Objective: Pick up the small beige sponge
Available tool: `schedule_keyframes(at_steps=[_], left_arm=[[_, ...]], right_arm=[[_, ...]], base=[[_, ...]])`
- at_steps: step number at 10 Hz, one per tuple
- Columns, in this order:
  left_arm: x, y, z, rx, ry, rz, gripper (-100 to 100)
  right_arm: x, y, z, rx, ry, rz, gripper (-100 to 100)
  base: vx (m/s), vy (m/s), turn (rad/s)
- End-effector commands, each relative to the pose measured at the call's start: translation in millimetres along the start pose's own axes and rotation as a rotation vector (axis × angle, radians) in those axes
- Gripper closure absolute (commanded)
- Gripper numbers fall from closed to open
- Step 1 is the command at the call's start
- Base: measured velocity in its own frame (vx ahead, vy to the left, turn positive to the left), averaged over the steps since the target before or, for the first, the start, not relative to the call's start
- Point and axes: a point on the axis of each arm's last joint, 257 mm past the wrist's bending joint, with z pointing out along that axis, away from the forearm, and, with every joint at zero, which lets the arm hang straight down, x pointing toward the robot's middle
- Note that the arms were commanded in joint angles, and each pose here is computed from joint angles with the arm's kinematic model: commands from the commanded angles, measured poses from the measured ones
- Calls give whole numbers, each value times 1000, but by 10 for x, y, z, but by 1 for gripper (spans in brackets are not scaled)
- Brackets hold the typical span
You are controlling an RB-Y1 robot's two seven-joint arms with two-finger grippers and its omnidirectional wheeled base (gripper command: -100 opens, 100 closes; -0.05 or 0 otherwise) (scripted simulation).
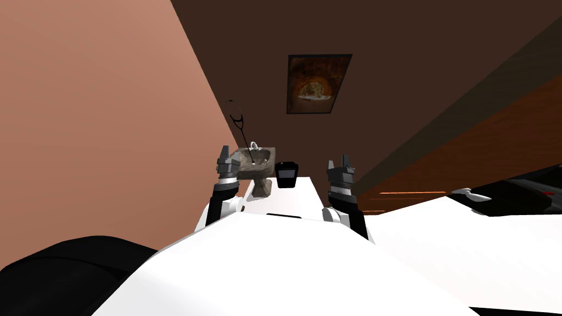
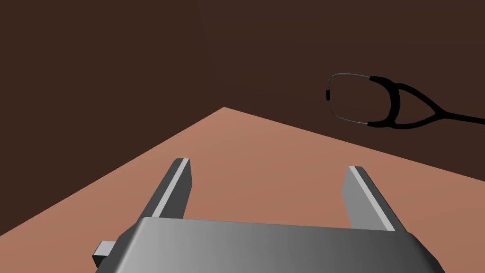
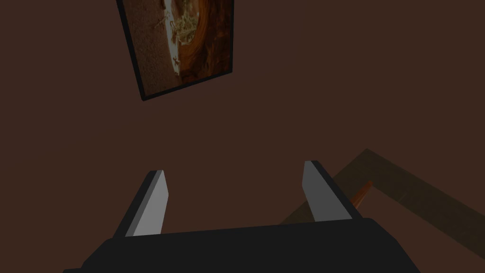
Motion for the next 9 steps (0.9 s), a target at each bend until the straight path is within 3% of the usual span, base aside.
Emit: schedule_keyframes(at_steps=[1, 4, 9], left_arm=[[31, 37, 7, -13, 29, 21, -100], [72, 185, 18, -67, 83, 77, -100], [55, 503, 13, -183, 126, 155, -100]], right_arm=[[0, 0, 0, 0, 0, 0, 0], [0, 0, 0, 0, 0, 0, 0], [0, 0, 0, 0, 0, 0, 0]], base=[[-24, 7, -33], [-67, 21, -56], [-58, 12, -59]])
